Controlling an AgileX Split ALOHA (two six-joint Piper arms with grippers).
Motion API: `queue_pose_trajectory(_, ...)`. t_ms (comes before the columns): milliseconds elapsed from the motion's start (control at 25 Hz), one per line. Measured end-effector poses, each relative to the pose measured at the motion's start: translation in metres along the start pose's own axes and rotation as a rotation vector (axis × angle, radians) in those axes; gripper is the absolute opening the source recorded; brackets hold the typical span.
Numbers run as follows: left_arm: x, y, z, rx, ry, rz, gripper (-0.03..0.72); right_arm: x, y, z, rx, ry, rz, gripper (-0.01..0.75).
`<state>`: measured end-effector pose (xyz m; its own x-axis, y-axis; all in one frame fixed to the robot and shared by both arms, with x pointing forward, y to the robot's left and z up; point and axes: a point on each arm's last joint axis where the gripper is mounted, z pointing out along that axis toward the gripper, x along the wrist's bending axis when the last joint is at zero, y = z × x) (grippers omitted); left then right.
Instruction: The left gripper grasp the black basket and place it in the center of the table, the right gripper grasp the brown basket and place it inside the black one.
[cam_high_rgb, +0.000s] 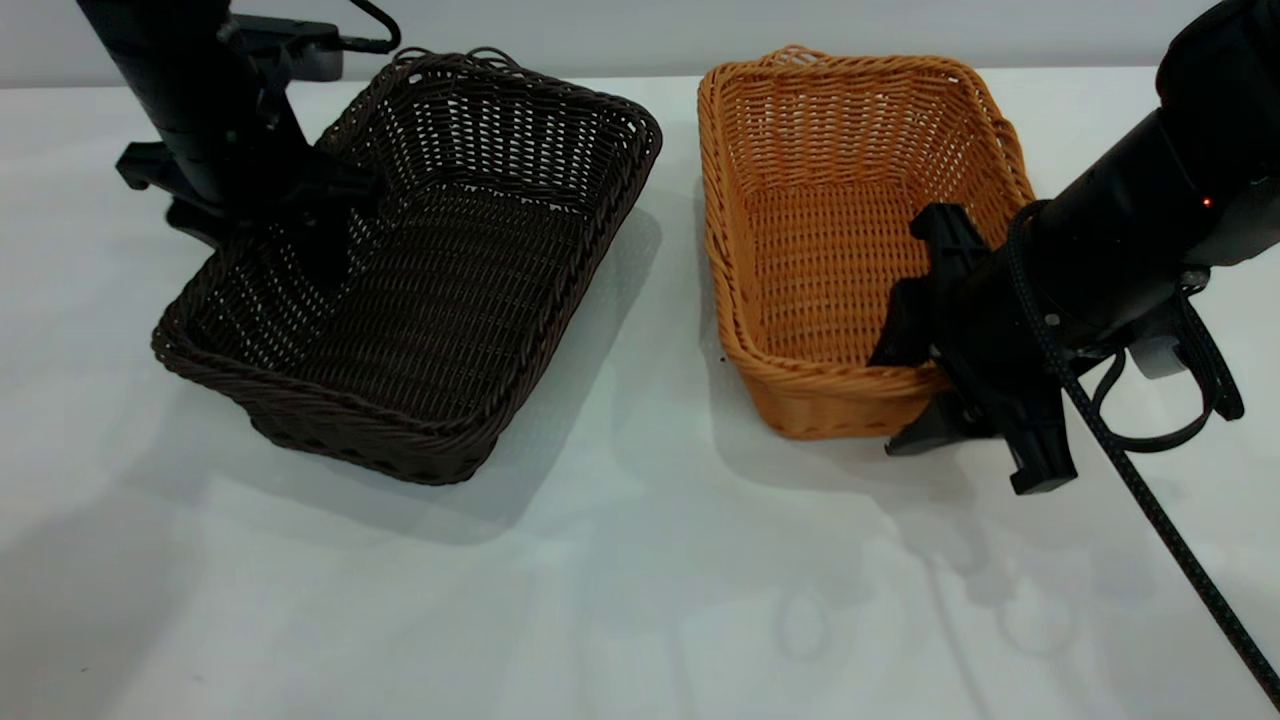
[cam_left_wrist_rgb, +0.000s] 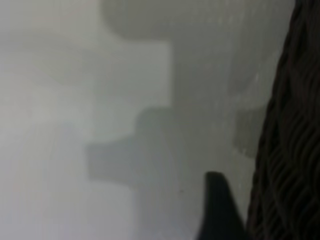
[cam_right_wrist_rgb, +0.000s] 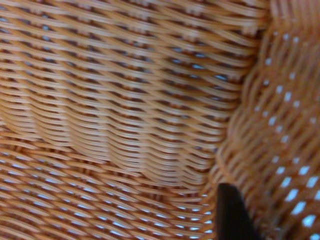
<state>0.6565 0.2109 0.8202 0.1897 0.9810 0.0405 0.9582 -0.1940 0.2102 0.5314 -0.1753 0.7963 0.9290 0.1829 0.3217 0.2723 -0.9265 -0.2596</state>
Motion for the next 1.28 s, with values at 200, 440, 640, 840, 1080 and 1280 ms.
queue_pose_trajectory(200,0.0,0.002,0.0,-0.015,0.004,0.033,0.103,0.004,0.001,-0.001,-0.001,0.015,0.013,0.088)
queue_pose_trajectory(440,-0.001,0.005,-0.001,-0.043,-0.007,0.096,0.079,0.06,0.026,-0.029,-0.028,0.204,-0.037,0.068)
queue_pose_trajectory(640,-0.009,0.012,-0.005,-0.074,-0.008,0.309,0.078,0.126,0.064,-0.073,-0.052,0.419,-0.251,0.067)
queue_pose_trajectory(840,-0.044,0.025,-0.014,-0.152,0.004,0.74,0.078,0.139,0.089,-0.098,0.111,0.367,-0.489,0.083)
queue_pose_trajectory(1080,-0.098,0.025,-0.015,-0.258,0.033,1.214,0.078,0.158,0.102,-0.136,0.133,0.301,-0.8,0.068)
queue_pose_trajectory(1280,-0.122,0.023,-0.01,-0.319,0.061,1.423,0.078,0.16,0.085,-0.145,0.217,0.308,-0.887,0.066)
